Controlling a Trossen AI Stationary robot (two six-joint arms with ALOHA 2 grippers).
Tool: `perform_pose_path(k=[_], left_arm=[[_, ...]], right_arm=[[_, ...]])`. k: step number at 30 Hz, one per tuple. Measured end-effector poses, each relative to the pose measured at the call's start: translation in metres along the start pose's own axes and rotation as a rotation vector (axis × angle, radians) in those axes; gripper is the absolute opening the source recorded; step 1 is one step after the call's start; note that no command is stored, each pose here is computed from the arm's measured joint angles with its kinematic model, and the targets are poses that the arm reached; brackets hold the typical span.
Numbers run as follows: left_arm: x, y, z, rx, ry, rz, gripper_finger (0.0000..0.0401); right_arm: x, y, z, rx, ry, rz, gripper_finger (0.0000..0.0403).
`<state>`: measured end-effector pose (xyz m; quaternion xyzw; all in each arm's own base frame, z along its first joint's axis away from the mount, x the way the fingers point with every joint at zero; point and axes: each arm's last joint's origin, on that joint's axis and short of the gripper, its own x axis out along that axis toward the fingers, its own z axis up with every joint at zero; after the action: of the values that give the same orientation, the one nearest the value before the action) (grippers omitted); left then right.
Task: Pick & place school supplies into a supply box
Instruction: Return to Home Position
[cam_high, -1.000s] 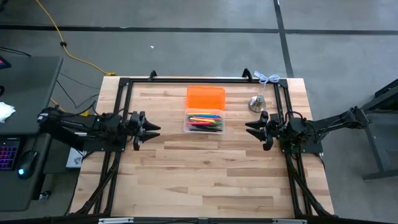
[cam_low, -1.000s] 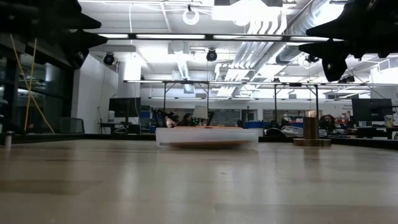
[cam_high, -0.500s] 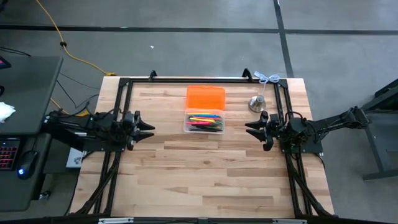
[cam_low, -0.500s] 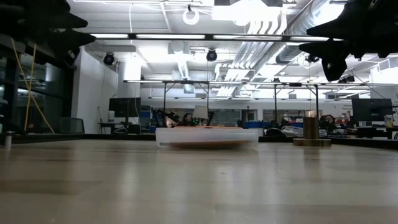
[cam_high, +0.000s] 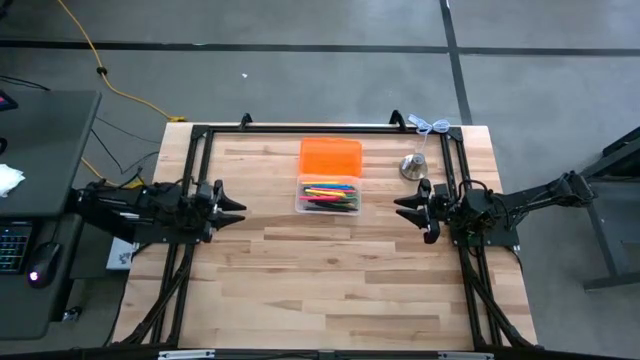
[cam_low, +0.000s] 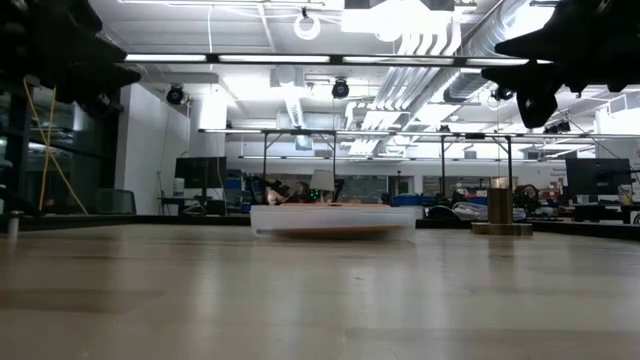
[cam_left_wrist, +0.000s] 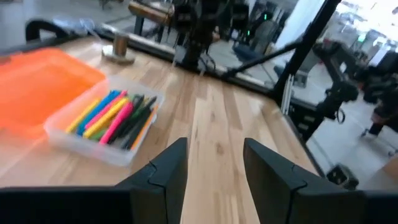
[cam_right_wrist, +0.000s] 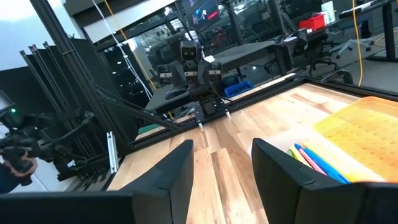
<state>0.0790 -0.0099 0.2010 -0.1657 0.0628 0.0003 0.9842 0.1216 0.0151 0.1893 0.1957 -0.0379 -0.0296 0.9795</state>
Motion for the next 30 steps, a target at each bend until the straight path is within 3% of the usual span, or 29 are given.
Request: perform_pose_path(k=[6, 13, 24, 30], left_arm=[[0.008, 0.003, -0.016, -0.004, 0.043, -0.027, 0.0182], [0.01, 0.004, -0.023, -0.002, 0.073, -0.047, 0.0182], [0.01, 0.005, -0.025, 0.014, 0.105, -0.057, 0.0182], [0.01, 0.005, -0.026, 0.02, 0.111, -0.05, 0.0182]], right_arm=[[0.0, 0.0, 0.001, -0.02, -0.004, 0.003, 0.014], [0.0, 0.003, -0.001, -0.019, 0.072, 0.199, 0.014], [-0.01, -0.001, 0.015, -0.112, -0.079, 0.192, 0.014], [-0.019, -0.004, 0.014, -0.098, -0.061, 0.18, 0.014]])
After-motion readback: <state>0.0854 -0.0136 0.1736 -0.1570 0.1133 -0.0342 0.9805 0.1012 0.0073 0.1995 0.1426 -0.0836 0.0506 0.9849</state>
